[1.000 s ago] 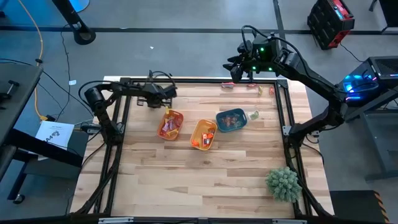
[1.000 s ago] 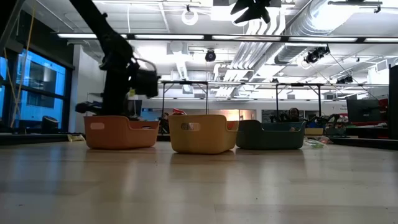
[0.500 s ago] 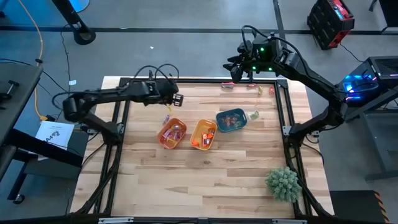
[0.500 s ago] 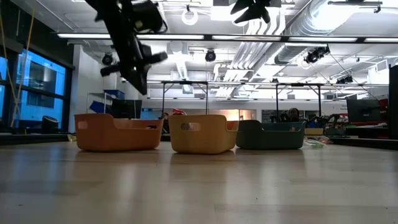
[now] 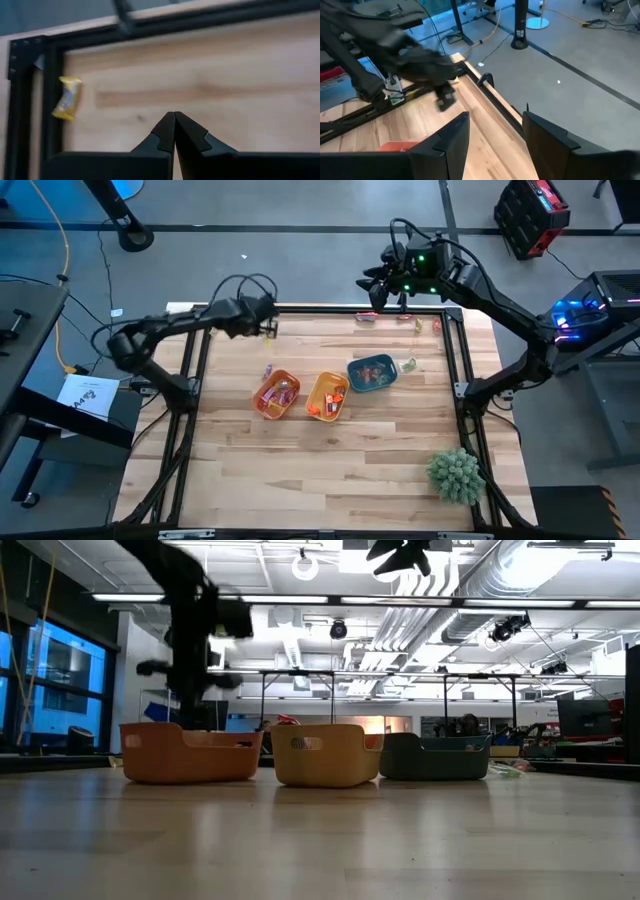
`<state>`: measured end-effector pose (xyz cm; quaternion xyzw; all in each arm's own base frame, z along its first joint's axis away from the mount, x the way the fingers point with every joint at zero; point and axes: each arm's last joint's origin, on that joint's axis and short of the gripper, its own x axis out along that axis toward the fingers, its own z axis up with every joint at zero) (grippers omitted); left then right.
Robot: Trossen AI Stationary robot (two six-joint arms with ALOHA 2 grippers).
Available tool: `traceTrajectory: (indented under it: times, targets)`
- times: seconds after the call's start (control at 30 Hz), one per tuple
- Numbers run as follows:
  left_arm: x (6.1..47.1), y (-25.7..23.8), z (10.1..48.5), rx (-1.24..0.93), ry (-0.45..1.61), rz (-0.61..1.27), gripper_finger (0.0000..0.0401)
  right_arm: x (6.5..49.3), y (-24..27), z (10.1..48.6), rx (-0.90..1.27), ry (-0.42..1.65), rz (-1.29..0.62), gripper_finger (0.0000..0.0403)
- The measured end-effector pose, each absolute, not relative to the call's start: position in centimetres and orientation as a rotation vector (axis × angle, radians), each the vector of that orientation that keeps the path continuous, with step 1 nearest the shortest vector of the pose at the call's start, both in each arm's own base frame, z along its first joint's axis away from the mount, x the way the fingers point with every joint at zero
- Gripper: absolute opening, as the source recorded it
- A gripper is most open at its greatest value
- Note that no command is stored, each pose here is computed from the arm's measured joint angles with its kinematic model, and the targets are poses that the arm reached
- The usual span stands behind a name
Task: Sort candy
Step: Put the yellow candy into the orange bin
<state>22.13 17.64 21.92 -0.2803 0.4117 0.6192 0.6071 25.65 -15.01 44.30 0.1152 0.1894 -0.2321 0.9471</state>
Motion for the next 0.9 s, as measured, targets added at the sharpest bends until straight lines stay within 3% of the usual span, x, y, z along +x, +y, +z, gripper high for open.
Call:
traceTrajectory:
  times: [0.1,0.27,0.33,0.5,0.8,0.9]
  targets:
    - [20.3,21.2,20.1,-0.748,0.927,1.589,0.0001,25.9,-15.1,44.2,0.241,0.384,-0.47,0.0178]
    - [17.1,24.2,18.5,-1.19,0.529,2.004,0.0001,25.8,-15.0,43.8,0.263,0.423,-0.471,0.0178]
    - [16.5,24.4,18.3,-1.266,0.412,2.109,0.0001,25.7,-15.0,43.6,0.269,0.444,-0.471,0.0178]
    - [15.4,25.4,17.5,-1.251,0.256,2.267,0.0001,25.5,-14.9,43.3,0.268,0.481,-0.466,0.0178]
    - [13.1,27.2,14.0,-1.273,0.363,2.422,0.0,25.5,-14.8,43.1,0.287,0.497,-0.469,0.0178]
    - [13.1,27.6,14.0,-1.28,0.264,2.467,0.0,25.4,-14.8,43.1,0.296,0.497,-0.472,0.0178]
